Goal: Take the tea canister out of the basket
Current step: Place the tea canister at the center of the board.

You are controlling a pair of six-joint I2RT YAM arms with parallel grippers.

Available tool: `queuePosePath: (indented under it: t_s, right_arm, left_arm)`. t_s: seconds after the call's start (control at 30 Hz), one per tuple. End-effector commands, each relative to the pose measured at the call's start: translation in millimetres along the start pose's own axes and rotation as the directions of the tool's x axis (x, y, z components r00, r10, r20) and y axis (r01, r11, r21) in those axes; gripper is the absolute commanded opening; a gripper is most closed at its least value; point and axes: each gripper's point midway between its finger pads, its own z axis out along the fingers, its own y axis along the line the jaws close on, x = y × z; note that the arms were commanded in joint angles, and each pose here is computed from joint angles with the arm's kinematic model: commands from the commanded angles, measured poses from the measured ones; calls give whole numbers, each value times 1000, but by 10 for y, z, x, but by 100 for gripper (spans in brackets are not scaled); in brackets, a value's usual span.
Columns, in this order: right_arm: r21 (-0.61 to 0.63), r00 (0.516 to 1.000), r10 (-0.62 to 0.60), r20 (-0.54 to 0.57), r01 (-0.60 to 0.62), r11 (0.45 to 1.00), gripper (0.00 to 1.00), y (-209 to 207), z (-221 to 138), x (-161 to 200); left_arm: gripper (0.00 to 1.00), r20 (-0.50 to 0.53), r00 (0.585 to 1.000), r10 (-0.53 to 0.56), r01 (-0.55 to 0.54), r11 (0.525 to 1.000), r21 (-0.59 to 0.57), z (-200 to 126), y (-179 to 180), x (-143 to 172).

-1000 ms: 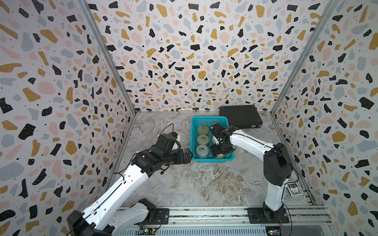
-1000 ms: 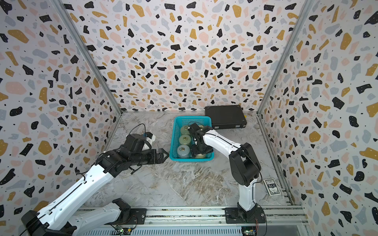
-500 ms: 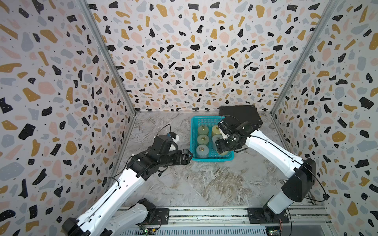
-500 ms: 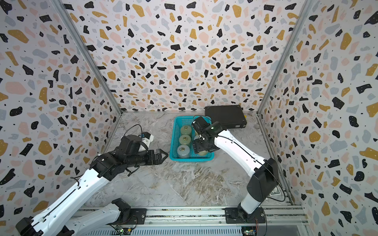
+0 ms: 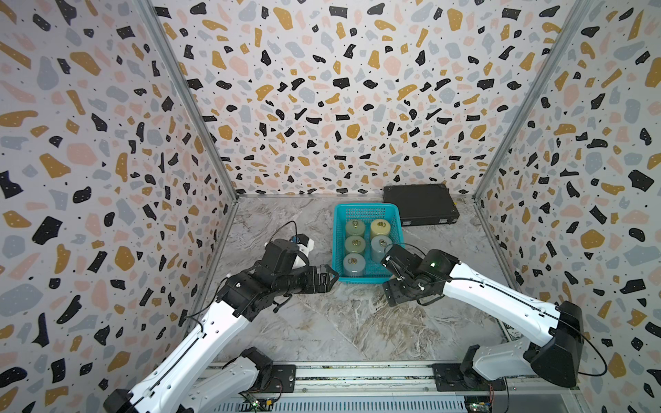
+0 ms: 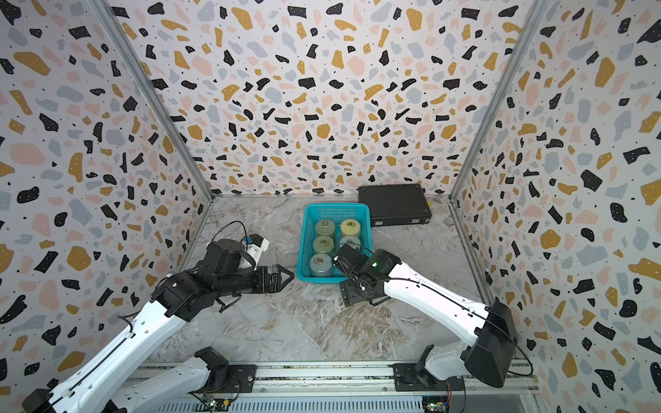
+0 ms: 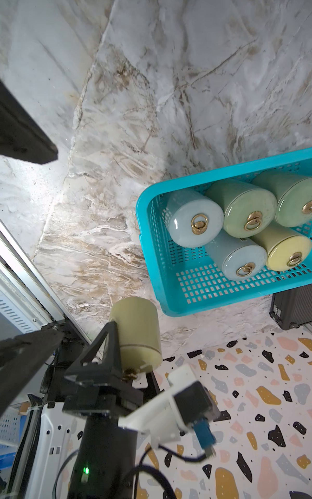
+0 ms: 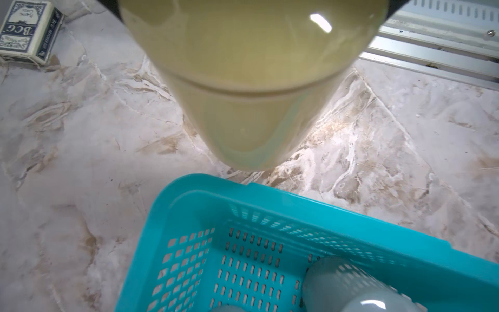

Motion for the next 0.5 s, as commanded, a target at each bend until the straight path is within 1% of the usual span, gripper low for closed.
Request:
queuePosePath:
  t_s: [0.0, 0.17, 0.47]
  right_arm:
    - [-39, 993, 65, 95, -61, 997, 80, 105, 19, -153]
    - [-50, 994, 74, 78, -70, 996, 80, 220, 321, -113]
    - [-33, 998, 49, 35, -48, 998, 81, 378, 686, -76]
  left_arm:
    - [100, -13, 1000, 17, -17, 1000, 18, -36, -18, 72]
    - [100, -21, 1000, 18, -18, 1000, 3, -93, 17, 130]
    - [100, -23, 1000, 15, -15, 1000, -17, -149, 57, 172]
